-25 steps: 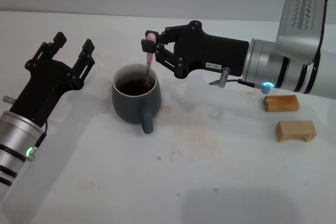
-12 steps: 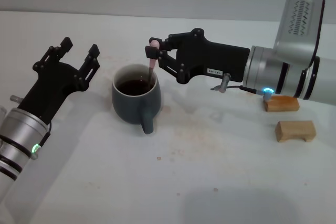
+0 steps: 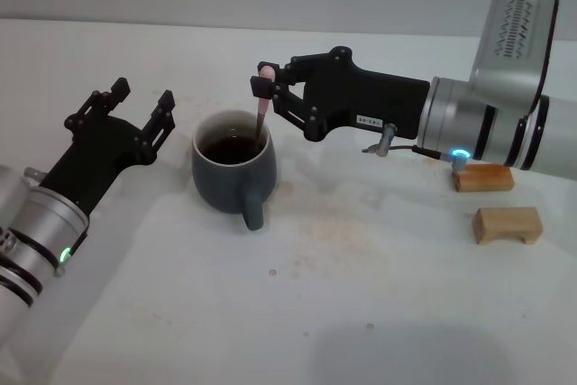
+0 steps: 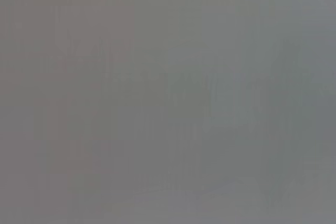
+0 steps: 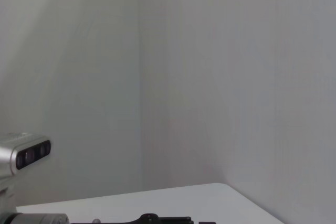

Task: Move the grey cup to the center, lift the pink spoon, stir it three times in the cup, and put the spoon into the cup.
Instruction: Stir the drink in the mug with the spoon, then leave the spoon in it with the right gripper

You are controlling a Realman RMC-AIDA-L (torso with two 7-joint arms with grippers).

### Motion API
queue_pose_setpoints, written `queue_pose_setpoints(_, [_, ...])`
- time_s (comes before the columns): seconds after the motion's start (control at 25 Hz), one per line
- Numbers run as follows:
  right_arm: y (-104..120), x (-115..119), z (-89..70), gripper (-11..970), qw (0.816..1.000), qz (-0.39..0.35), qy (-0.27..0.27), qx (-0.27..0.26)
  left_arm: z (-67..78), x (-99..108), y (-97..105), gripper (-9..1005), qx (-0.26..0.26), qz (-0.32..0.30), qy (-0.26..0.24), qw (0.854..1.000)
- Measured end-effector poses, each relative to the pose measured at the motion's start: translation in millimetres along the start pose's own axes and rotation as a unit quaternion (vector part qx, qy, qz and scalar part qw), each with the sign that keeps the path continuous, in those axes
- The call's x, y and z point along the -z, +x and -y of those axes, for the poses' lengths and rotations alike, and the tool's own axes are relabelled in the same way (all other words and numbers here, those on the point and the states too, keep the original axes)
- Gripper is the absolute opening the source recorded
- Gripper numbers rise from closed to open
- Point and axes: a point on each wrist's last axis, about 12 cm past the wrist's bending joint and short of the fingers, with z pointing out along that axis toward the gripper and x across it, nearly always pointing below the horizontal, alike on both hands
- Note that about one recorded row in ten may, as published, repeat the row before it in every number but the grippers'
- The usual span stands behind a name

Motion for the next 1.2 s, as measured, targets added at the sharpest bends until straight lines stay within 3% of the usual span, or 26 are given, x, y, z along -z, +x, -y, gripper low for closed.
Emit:
queue_pose_setpoints(0.36, [-3, -1, 0.6, 110, 1.000, 0.004, -0.003, 0.004, -4.4, 8, 10, 646, -0.008, -0.030, -0.006, 1.000])
queue_pose_setpoints(1.2, [-7, 0, 2.6, 109, 1.000, 0.009, -0.009, 0.010, 16.1, 0, 17, 646, -0.026, -0.066, 0.053, 0.996])
